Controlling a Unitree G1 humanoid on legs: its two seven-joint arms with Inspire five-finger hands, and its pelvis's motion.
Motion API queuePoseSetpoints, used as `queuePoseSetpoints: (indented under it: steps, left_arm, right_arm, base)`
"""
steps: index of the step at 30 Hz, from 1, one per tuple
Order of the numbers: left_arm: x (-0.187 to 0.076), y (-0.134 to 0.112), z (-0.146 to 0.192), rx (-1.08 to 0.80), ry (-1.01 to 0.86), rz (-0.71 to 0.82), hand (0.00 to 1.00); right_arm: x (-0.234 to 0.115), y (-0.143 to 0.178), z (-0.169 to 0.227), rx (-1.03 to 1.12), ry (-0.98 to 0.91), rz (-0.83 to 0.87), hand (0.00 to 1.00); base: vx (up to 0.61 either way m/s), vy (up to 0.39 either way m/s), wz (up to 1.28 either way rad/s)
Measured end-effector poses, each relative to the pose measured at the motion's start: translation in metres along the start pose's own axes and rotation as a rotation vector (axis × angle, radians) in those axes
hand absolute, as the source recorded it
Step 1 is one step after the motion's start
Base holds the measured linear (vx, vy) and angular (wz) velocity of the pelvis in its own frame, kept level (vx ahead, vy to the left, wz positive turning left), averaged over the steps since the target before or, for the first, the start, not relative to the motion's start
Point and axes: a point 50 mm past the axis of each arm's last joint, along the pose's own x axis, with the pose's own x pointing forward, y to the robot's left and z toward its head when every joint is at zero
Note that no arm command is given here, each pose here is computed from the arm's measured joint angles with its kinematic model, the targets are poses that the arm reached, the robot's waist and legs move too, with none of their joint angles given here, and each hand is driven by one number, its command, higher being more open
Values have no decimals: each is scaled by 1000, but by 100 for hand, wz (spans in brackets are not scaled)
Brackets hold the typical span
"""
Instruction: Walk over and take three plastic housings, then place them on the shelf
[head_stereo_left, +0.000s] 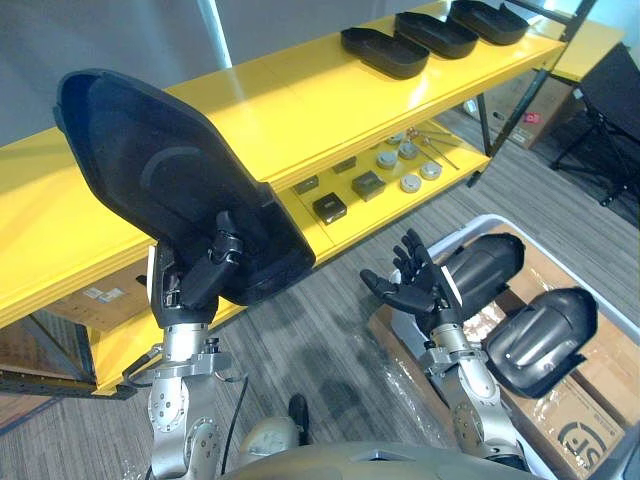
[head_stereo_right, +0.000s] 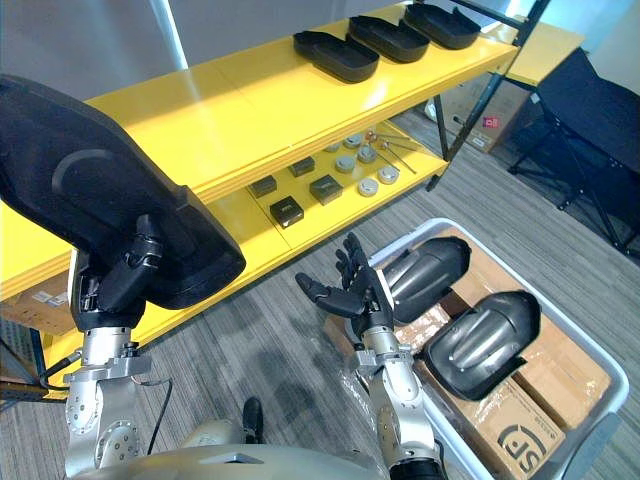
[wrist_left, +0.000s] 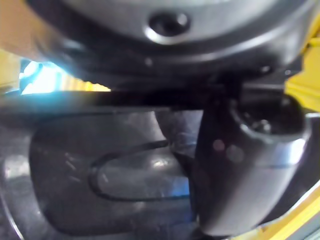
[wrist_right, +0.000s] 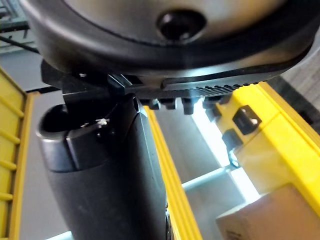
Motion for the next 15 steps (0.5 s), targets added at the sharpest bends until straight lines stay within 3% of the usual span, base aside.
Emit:
queuePoseSetpoints:
  steps: [9, 15]
  left_arm:
    - [8, 1, 7, 22, -37, 0, 0]
    - [36, -2, 10, 113, -83, -25, 0]
  right_arm:
    - [2, -1, 17, 3, -130, -70, 100]
    - [9, -7, 49, -34, -262, -62, 100]
  base:
    - [161, 82, 24]
    - [301, -103, 62]
